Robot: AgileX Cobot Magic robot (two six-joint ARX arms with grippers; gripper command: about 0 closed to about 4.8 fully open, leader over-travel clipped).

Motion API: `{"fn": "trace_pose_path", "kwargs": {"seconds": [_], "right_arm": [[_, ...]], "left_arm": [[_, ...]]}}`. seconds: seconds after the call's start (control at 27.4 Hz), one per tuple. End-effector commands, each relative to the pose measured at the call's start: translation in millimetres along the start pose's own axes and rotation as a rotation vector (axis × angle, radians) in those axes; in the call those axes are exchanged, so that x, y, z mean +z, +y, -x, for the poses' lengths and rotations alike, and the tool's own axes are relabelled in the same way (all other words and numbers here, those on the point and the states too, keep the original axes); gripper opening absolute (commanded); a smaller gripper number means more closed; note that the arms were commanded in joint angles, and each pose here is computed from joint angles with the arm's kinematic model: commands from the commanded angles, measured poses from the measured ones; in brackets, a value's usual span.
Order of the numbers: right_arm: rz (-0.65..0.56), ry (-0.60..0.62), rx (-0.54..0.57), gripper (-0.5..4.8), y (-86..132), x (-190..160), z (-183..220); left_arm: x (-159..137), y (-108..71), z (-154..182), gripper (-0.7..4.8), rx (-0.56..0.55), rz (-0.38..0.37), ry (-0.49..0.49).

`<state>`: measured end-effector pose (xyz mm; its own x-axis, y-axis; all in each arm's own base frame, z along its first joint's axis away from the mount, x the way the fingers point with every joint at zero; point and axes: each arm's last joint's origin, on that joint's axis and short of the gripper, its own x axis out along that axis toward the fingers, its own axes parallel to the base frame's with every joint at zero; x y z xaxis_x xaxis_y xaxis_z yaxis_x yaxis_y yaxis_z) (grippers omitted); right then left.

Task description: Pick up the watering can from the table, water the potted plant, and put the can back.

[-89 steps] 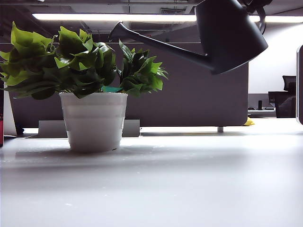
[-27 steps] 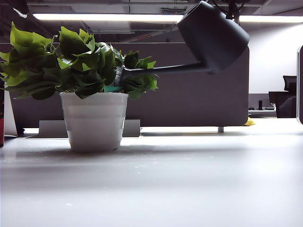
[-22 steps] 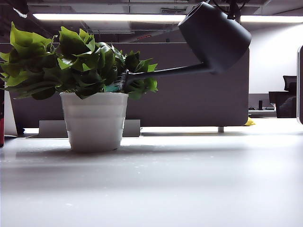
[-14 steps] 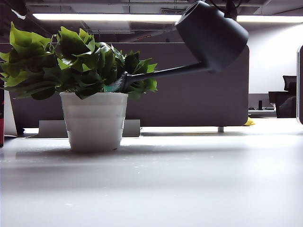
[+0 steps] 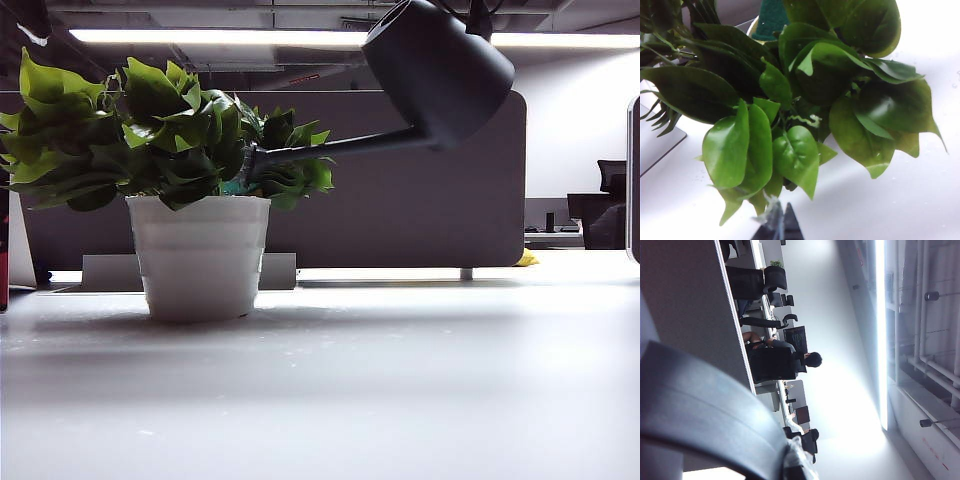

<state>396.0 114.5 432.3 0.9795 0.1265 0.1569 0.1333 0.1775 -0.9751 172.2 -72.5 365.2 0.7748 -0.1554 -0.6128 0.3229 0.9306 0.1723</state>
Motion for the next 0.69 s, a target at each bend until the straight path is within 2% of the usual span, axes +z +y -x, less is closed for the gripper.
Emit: {"fn": "trace_pose_path", "kwargs": {"seconds": [0.04,0.15,0.26,0.51,0.69], "right_arm": [[-0.069,-0.019,-0.118,-0.06,-22.4,3.0,5.6],[-0.122,-0.020,-0.113,-0.06,-22.0,2.8,5.5],[-0.243,-0.022,-0.080,-0.05,-19.3,2.4,5.6],[-0.419,-0.007,-0.023,-0.05,-14.7,0.4,5.8],[-0.654,0.003,-0.014,-0.05,-20.6,-5.4,10.4]], "left_arm": [[0.7,0.1,1.9,-0.05,-0.001,-0.003,-0.008],[0.7,0.2,2.3,-0.05,0.000,-0.003,-0.009],[1.1,0.2,2.3,-0.05,0.000,-0.002,-0.013],[0.7,1.0,6.8,-0.05,0.001,0.000,-0.029],[0.6,1.9,10.7,-0.05,0.006,0.004,-0.047]]}}
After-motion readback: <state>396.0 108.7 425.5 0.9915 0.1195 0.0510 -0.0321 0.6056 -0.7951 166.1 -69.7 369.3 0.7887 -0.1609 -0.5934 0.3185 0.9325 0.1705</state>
